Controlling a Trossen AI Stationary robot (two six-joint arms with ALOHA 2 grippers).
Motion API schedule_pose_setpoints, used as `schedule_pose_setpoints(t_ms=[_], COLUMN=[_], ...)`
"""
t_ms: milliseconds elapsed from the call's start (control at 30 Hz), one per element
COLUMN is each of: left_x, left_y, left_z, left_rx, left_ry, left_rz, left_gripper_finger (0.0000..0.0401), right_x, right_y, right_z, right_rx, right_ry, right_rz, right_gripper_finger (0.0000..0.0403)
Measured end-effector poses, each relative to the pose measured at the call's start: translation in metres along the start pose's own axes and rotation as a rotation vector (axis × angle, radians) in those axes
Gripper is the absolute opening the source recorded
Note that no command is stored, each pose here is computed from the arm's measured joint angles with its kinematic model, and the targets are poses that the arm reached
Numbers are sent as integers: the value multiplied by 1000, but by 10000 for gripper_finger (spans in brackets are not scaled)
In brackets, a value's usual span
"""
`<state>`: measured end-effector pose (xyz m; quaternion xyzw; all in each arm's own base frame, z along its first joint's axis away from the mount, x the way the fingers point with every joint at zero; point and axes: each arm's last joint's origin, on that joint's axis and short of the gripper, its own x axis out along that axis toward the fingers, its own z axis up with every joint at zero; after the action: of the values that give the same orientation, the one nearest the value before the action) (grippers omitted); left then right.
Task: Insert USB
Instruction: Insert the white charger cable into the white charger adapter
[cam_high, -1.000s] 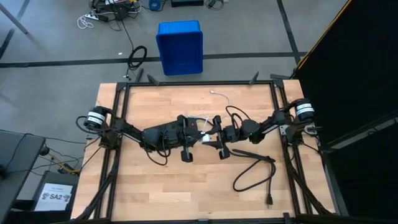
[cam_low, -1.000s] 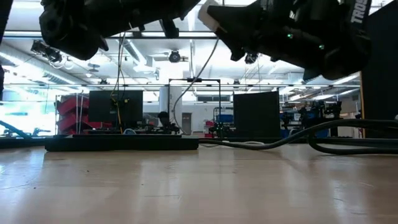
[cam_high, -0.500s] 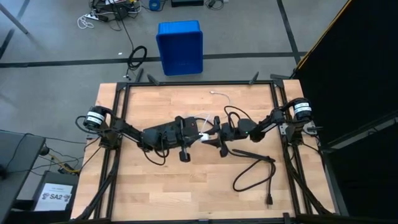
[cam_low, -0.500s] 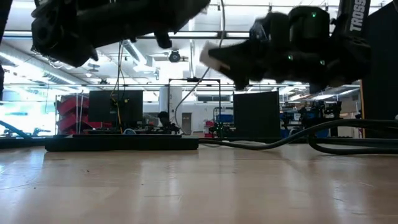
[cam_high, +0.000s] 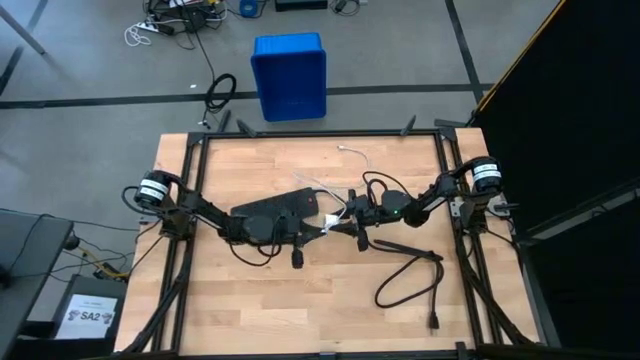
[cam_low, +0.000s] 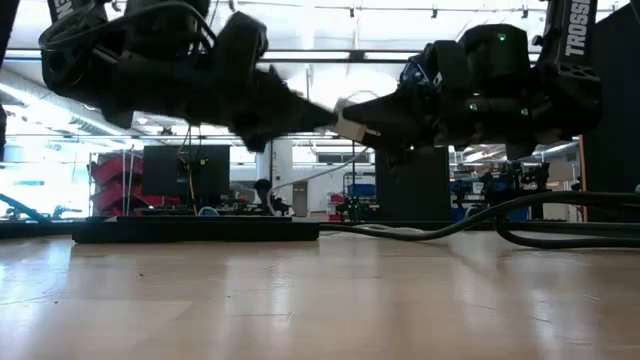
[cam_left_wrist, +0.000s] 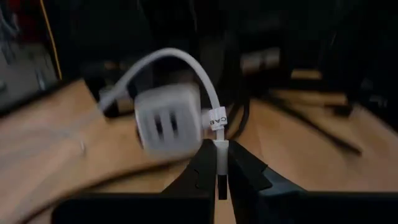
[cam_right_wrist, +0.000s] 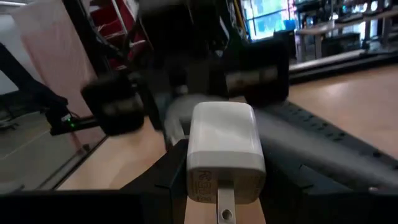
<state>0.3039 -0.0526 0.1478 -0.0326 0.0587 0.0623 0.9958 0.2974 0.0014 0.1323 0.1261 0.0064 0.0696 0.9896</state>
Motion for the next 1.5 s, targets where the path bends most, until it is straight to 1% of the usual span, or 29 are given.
schedule_pose_setpoints(t_ms=[100,200,367,533,633,767,833,967,1067,1200,1400,1500], left_x=[0,0,-1,-1,-2,-5,-6,-6,-6,-6,-6,-5], left_y=[1,1,0,0,0,0,0,0,1,1,2,2], left_z=[-6,-6,0,1,1,10,10,6,-3,-8,-9,-9], left_rx=[1,3,18,30,10,-14,-9,4,-6,-27,-29,-28], left_ry=[56,63,-6,-15,-26,-121,-135,-94,-12,39,49,51], left_rz=[6,9,3,-4,-7,-7,-22,-27,-21,-16,-14,-14], left_gripper_finger=[0,0,0,0,0,1,1,1,1,1,2,12], right_x=[0,0,0,0,0,-1,-1,-1,0,0,0,0], right_y=[0,0,0,0,1,0,-1,-1,1,3,4,4], right_z=[-1,-3,-6,-6,-5,-13,-14,-13,-11,-7,-2,-2], right_rx=[6,21,35,42,41,53,56,55,51,44,38,51], right_ry=[8,34,76,73,72,142,154,148,127,92,44,40], right_rz=[7,22,17,29,41,32,21,23,56,95,112,113], right_gripper_finger=[115,115,115,115,115,115,115,115,115,115,115,115])
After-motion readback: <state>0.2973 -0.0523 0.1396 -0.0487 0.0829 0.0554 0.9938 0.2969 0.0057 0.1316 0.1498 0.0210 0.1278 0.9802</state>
